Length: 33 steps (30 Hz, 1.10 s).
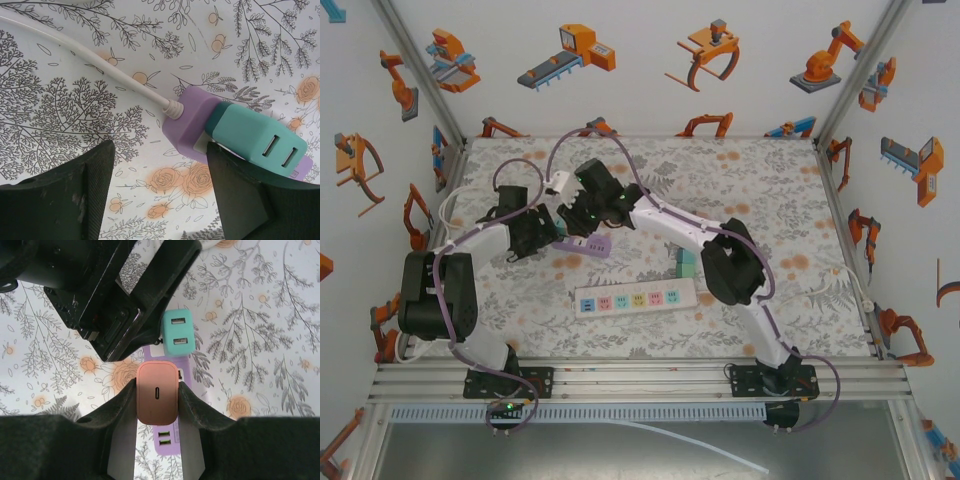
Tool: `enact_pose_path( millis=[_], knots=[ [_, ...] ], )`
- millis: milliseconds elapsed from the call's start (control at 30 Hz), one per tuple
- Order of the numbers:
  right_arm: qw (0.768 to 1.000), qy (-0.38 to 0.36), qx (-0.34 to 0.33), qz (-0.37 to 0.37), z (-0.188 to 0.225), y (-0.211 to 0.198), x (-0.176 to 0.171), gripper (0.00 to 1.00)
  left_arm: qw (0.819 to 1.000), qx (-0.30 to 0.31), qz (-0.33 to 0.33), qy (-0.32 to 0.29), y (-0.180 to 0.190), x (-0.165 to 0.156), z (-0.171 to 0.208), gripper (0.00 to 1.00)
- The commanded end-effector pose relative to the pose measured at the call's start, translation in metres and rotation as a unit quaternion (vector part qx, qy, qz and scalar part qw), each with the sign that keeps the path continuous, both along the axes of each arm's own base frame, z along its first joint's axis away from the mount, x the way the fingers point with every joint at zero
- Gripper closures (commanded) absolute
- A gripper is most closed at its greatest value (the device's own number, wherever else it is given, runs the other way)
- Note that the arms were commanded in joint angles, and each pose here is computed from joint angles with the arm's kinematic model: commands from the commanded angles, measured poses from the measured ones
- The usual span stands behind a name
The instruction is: Pull the plug off the socket
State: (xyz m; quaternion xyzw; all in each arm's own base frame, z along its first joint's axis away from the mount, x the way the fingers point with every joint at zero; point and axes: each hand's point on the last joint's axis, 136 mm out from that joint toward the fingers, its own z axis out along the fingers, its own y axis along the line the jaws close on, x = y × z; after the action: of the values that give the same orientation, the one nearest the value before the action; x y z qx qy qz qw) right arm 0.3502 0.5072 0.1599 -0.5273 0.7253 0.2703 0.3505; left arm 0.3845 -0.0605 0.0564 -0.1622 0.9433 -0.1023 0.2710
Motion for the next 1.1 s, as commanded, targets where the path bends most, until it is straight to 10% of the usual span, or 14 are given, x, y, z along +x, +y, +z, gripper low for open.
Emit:
enact_pose_path(
  millis=[0, 633, 1067],
  knots=[
    [0.997, -0.029, 0.059, -0.051, 0.066, -0.008, 0.007, 0.89, 0.996, 0.041, -0.016, 0.078, 0.008, -0.04, -0.029, 0.3],
    [0.895, 0.078, 0.255, -0.357, 0.13, -0.148, 0.032, 0.88, 0.98, -0.072, -0.134, -0.13, -0.046, -0.031, 0.126, 0.21],
    [0.814, 0.156, 0.299, -0.473, 0.081, -0.23, -0.013, 0.88, 0.858, -0.108, -0.387, -0.32, -0.115, -0.111, 0.242, 0.14]
  ],
)
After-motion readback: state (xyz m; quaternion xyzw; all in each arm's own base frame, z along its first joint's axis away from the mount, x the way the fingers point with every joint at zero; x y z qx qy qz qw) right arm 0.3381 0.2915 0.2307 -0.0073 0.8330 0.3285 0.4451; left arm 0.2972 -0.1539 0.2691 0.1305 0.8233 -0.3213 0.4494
